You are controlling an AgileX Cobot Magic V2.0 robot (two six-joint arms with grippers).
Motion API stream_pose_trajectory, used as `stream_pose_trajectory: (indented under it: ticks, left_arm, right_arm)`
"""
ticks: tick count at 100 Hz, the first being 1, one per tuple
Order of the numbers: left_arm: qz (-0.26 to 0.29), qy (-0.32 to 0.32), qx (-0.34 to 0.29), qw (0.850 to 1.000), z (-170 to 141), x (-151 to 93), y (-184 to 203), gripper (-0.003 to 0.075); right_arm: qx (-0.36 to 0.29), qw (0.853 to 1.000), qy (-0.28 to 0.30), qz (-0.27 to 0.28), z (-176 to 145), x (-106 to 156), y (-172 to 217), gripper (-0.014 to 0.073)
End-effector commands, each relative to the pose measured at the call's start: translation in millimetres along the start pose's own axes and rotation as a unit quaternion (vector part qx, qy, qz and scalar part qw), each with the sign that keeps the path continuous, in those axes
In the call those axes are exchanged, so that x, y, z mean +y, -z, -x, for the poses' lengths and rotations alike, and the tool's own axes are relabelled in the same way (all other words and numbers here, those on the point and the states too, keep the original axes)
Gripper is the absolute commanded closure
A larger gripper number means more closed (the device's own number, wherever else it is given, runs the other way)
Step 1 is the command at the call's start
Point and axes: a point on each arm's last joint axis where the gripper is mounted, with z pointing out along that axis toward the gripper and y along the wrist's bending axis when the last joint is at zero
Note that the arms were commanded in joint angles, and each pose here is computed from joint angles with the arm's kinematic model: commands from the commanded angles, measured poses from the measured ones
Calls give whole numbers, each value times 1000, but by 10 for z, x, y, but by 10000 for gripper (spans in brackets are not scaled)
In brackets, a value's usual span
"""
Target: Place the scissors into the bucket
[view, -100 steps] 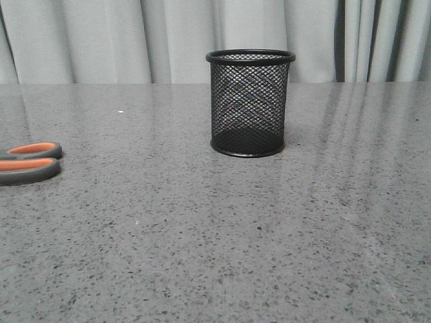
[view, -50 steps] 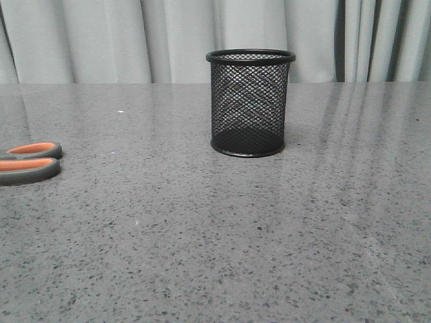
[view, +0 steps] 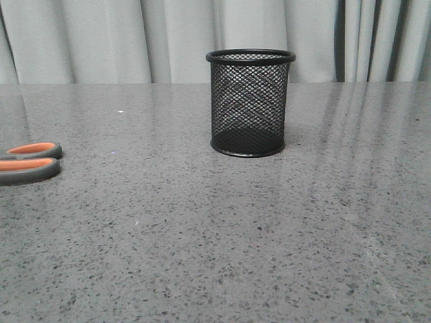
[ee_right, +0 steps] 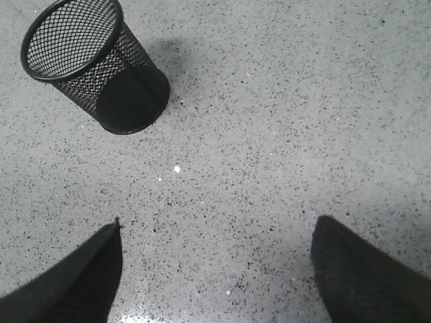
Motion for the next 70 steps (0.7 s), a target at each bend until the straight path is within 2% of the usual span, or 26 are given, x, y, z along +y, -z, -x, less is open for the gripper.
stream_pose_trajectory:
  ticks: [1, 18, 32, 39, 46, 58, 63, 70]
  left_arm:
    - [-2, -13, -38, 999, 164, 1, 44, 270]
    - [-24, -91, 13, 996, 324, 46, -60, 314]
    - [-55, -167, 78, 981, 461, 125, -252, 318]
    - [-71, -214, 110, 968, 505, 183, -381, 318]
    - [-84, -278, 134, 947, 523, 243, -511, 318]
    - [-111, -410, 149, 893, 523, 326, -704, 318]
    - [-112, -426, 148, 886, 538, 355, -782, 318]
    - [-109, -423, 150, 887, 555, 395, -895, 318]
  right_arm:
    - [-35, 999, 4, -1, 123, 18, 53, 66]
    - [-33, 999, 4, -1, 120, 19, 53, 66]
    - [-29, 1000, 4, 0, 113, 20, 53, 66]
    - [-27, 1000, 6, 4, 107, 32, 51, 66]
    - [-25, 1000, 9, 7, 103, 43, 49, 66]
    - [-20, 1000, 17, 13, 93, 62, 46, 66]
    - [-19, 1000, 19, 16, 91, 70, 45, 66]
    - [-19, 1000, 18, 15, 91, 69, 45, 66]
